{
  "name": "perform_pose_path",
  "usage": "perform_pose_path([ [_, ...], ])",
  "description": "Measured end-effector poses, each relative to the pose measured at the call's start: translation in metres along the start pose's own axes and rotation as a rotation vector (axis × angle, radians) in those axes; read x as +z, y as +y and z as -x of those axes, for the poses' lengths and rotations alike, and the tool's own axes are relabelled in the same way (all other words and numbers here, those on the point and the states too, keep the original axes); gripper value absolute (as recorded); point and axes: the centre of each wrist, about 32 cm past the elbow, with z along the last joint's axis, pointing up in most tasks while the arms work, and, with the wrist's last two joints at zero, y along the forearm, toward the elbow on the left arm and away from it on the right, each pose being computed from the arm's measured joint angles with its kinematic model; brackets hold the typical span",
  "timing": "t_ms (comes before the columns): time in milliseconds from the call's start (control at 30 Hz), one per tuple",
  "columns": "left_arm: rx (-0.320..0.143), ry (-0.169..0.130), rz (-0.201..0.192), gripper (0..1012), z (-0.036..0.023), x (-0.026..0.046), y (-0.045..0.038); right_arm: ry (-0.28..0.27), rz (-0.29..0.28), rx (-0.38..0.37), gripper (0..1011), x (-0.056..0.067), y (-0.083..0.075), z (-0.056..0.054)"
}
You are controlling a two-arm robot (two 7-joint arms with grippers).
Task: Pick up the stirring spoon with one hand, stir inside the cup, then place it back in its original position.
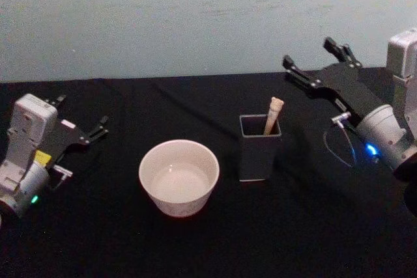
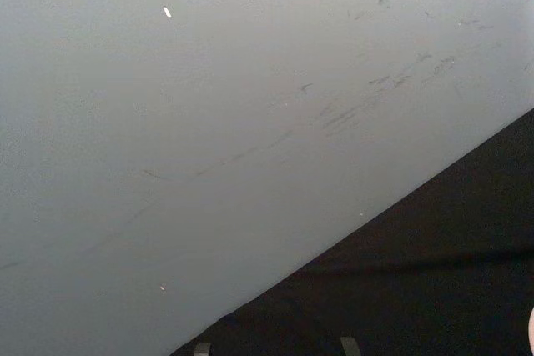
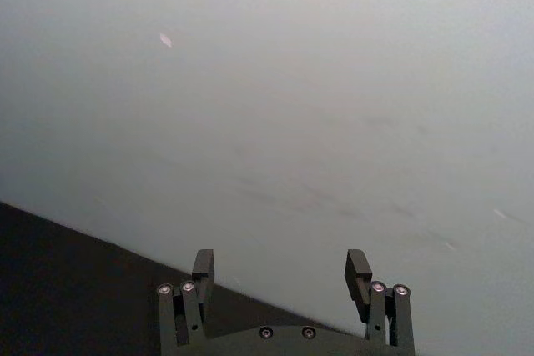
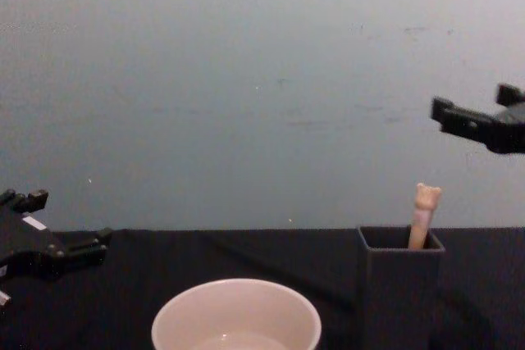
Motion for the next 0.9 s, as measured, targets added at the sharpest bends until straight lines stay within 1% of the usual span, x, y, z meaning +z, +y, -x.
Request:
perform_pose_path([
  [33, 0.000, 0.000, 0.000, 1001, 0.0000, 0.0000, 0.0000, -0.005, 0.011, -0.015, 1003, -0.002, -0.001, -0.001],
  [67, 0.000, 0.000, 0.000, 1002, 0.0000, 0.0000, 0.0000, -0.010, 0.038, -0.041, 1003, -0.008, -0.003, -0.002],
  [167, 0.000, 0.000, 0.000, 1001, 0.0000, 0.0000, 0.0000, -0.012, 0.073, -0.068, 1003, -0.017, -0.007, -0.001],
  [267, 0.000, 0.000, 0.000, 1001, 0.0000, 0.0000, 0.0000, -0.013, 0.132, -0.097, 1002, -0.035, -0.013, 0.001],
  [300, 0.000, 0.000, 0.000, 1001, 0.0000, 0.0000, 0.0000, -0.013, 0.132, -0.097, 1003, -0.035, -0.013, 0.001],
  [333, 0.000, 0.000, 0.000, 1001, 0.0000, 0.0000, 0.0000, -0.009, 0.156, -0.101, 1003, -0.042, -0.015, 0.003],
  [367, 0.000, 0.000, 0.000, 1001, 0.0000, 0.0000, 0.0000, -0.008, 0.166, -0.101, 1003, -0.045, -0.016, 0.003],
  [400, 0.000, 0.000, 0.000, 1001, 0.0000, 0.0000, 0.0000, -0.006, 0.187, -0.101, 1003, -0.050, -0.018, 0.005],
  [433, 0.000, 0.000, 0.000, 1001, 0.0000, 0.0000, 0.0000, -0.006, 0.187, -0.101, 1003, -0.050, -0.018, 0.005],
  [500, 0.000, 0.000, 0.000, 1001, 0.0000, 0.0000, 0.0000, -0.003, 0.226, -0.089, 1002, -0.060, -0.020, 0.007],
  [667, 0.000, 0.000, 0.000, 1001, 0.0000, 0.0000, 0.0000, 0.008, 0.278, -0.071, 1003, -0.073, -0.022, 0.008],
  [767, 0.000, 0.000, 0.000, 1001, 0.0000, 0.0000, 0.0000, 0.017, 0.293, -0.064, 1003, -0.076, -0.022, 0.008],
  [900, 0.000, 0.000, 0.000, 1002, 0.0000, 0.0000, 0.0000, 0.017, 0.293, -0.064, 1003, -0.076, -0.022, 0.007],
])
